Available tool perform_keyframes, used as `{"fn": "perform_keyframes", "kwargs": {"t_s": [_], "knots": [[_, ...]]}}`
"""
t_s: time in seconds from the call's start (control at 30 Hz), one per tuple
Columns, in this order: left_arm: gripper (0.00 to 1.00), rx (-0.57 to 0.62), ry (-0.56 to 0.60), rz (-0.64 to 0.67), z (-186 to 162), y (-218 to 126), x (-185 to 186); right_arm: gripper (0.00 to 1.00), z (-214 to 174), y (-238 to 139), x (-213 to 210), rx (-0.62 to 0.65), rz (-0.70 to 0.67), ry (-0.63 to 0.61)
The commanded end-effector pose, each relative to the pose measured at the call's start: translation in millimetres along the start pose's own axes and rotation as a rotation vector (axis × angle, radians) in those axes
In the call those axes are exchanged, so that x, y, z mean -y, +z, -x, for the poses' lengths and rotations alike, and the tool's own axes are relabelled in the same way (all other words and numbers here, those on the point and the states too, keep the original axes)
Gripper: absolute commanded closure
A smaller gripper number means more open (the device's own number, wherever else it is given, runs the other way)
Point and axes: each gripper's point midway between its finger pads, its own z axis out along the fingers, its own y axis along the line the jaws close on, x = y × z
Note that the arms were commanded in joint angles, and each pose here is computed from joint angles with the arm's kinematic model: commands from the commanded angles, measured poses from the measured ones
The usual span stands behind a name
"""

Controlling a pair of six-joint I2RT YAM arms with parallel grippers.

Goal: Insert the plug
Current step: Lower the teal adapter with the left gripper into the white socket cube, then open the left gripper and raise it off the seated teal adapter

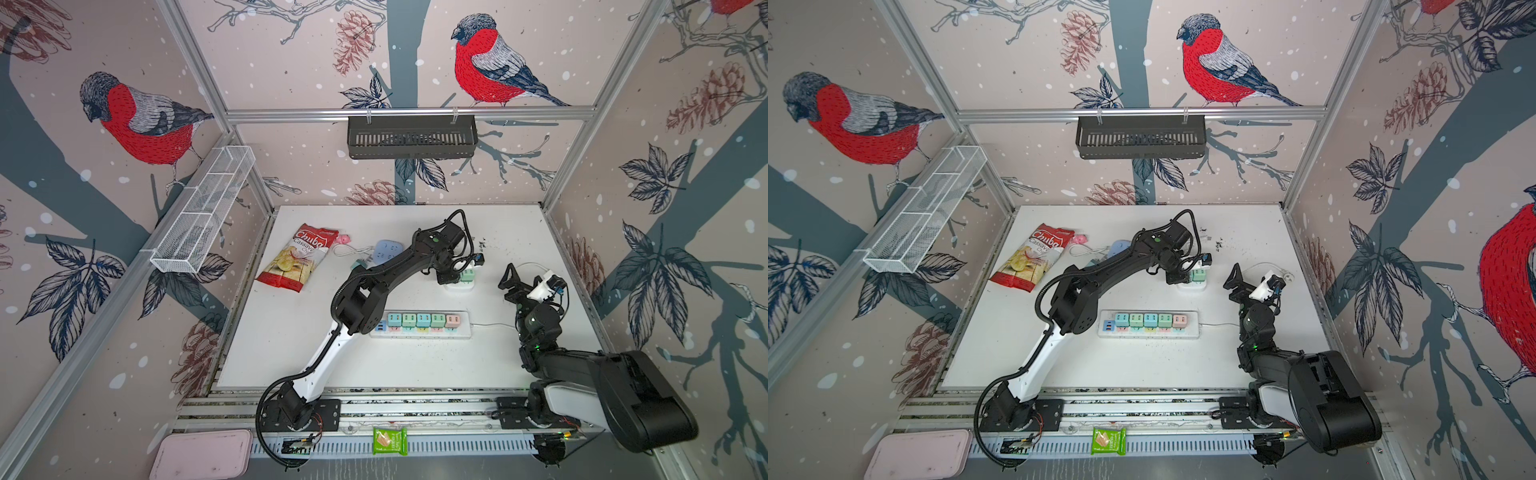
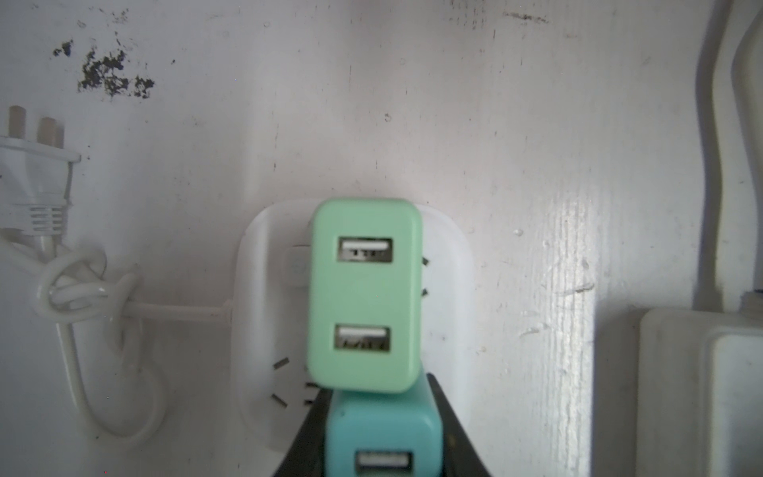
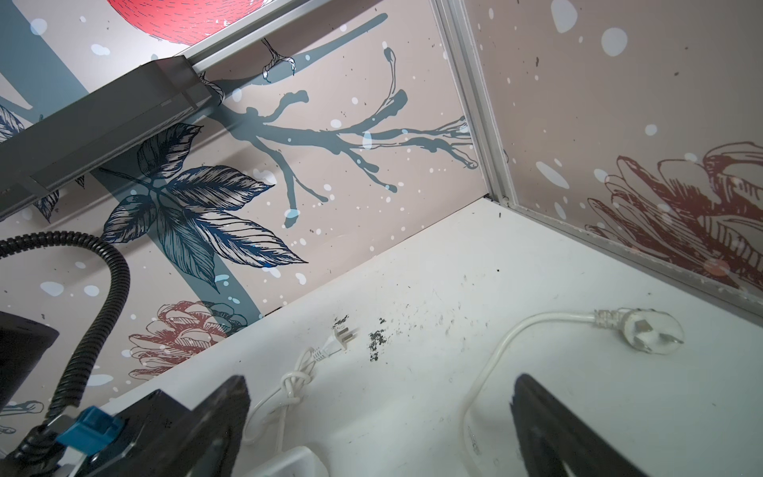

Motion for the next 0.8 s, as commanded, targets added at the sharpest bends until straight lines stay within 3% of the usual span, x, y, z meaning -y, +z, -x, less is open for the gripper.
{"fn": "perform_keyframes", "kwargs": {"t_s": [0.0,0.23,0.27,0.4,0.6,0.63,0.77], "knots": [[1.0,-0.153,-0.022,-0.172,-42.5,9.1,39.6,0.0,4.5,1.0,-3.0,0.015,0.012,0.008],[1.0,-0.134,-0.024,-0.187,-37.1,2.8,42.8,0.0,4.0,0.9,-2.7,0.013,0.011,0.008],[0.96,-0.131,-0.025,-0.183,-36.3,2.7,42.0,0.0,4.2,1.0,-2.9,0.014,0.011,0.008],[0.69,-0.097,-0.027,-0.149,-26.3,0.3,34.0,0.0,3.9,0.9,-3.1,0.013,0.012,0.007],[0.44,0.005,-0.013,-0.079,3.2,-18.9,19.2,0.0,4.1,0.9,-2.8,0.014,0.011,0.009],[0.04,0.029,-0.008,-0.071,9.9,-24.6,17.5,0.0,3.6,1.0,-2.3,0.012,0.01,0.008],[0.02,0.122,0.02,-0.056,36.3,-52.1,15.9,0.0,3.1,1.1,-2.0,0.011,0.009,0.005]]}}
